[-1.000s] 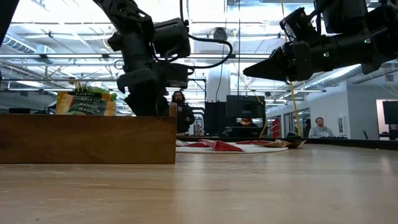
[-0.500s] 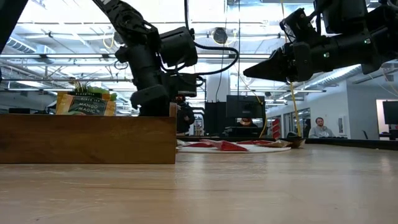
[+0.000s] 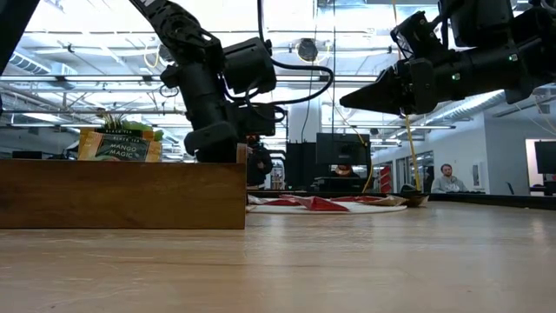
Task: Pick & Place Tea
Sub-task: Put the orange tea bag into the middle section of the wooden organizer
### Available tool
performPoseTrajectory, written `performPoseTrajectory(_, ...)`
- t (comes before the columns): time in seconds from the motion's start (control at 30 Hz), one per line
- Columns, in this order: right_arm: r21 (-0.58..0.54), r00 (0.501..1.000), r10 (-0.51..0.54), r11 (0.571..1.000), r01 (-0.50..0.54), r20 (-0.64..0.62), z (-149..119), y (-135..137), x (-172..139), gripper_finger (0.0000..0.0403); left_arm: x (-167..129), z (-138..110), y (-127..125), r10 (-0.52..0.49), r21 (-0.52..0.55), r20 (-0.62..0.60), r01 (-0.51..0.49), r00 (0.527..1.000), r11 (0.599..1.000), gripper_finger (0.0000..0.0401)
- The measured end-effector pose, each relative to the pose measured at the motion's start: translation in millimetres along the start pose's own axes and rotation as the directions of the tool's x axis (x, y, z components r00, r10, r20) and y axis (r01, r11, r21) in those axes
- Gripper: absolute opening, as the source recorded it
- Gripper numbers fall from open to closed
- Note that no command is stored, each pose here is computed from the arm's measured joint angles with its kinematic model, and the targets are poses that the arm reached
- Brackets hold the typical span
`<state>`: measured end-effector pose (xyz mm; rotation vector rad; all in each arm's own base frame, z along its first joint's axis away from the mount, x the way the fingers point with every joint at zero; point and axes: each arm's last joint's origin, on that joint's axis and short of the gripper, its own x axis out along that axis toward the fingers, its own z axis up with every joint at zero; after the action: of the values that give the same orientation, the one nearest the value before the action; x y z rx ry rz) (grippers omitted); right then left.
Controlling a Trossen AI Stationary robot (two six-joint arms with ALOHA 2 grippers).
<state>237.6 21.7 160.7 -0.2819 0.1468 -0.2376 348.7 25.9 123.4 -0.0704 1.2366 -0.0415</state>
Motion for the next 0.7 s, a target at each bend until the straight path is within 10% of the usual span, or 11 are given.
performPoseTrajectory(0.47,-0.002,1.0,0.0,1.0,0.0,0.001,0,0,0,0.0061,-10,0,0,0.024,0.0,0.01,-0.024,1.0,1.0,0.0013)
performPoseTrajectory(0.7,0.0,1.0,-0.001,1.0,0.001,0.004,0,0,0,0.0061,-47,6,-6,0.107,0.039,0.117,-0.112,0.987,0.993,0.0004)
